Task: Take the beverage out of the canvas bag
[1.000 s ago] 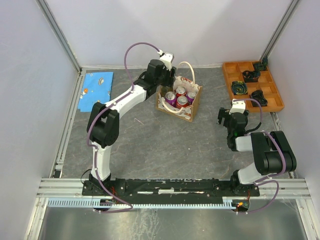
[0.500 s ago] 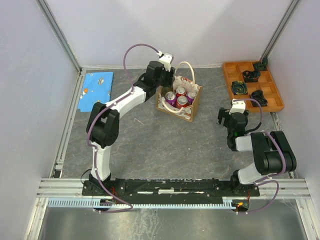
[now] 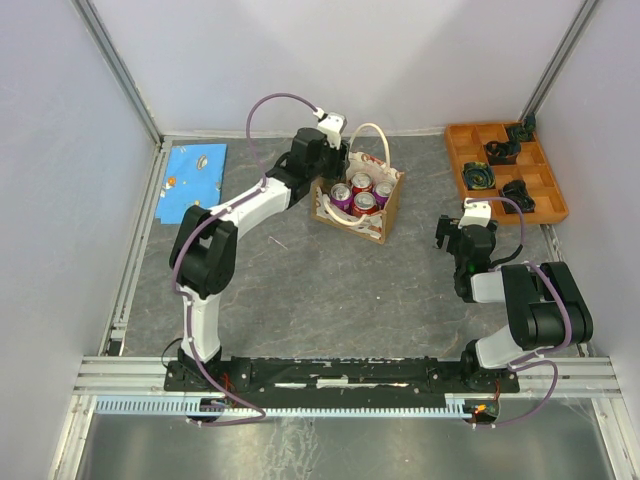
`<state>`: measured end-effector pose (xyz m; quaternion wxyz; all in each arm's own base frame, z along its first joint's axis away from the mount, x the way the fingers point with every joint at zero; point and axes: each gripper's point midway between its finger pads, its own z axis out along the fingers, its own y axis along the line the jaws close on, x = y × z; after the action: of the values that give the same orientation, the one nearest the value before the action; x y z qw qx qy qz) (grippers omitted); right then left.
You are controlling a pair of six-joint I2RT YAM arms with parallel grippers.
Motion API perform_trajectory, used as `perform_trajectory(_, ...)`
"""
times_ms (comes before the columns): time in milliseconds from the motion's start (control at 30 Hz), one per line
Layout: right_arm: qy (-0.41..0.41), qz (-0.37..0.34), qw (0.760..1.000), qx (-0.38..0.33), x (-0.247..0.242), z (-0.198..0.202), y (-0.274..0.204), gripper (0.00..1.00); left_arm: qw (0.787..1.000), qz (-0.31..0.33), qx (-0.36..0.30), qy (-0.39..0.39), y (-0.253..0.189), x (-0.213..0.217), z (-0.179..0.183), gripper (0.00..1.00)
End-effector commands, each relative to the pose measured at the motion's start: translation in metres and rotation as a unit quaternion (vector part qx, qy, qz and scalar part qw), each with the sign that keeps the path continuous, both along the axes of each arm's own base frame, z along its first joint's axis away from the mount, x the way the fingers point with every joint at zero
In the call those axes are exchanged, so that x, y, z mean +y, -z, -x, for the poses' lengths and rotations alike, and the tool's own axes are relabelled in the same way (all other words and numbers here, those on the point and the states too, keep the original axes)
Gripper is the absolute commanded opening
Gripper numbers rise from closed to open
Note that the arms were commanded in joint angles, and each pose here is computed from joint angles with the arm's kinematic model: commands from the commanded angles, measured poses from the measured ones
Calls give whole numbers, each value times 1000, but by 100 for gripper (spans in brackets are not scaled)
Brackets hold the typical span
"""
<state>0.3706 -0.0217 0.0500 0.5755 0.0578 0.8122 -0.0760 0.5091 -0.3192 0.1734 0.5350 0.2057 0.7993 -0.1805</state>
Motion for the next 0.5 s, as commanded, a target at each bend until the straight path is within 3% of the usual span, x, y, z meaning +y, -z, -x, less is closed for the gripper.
perform_trajectory(0,-2,-1,999,-33,1,-13,-21,99,1000,15,-23,11,-14,-4,9,59)
perform_trajectory(467,-2,-1,999,-33,1,-13,-21,99,999,-2,-43,-3,21,-2,-3,56)
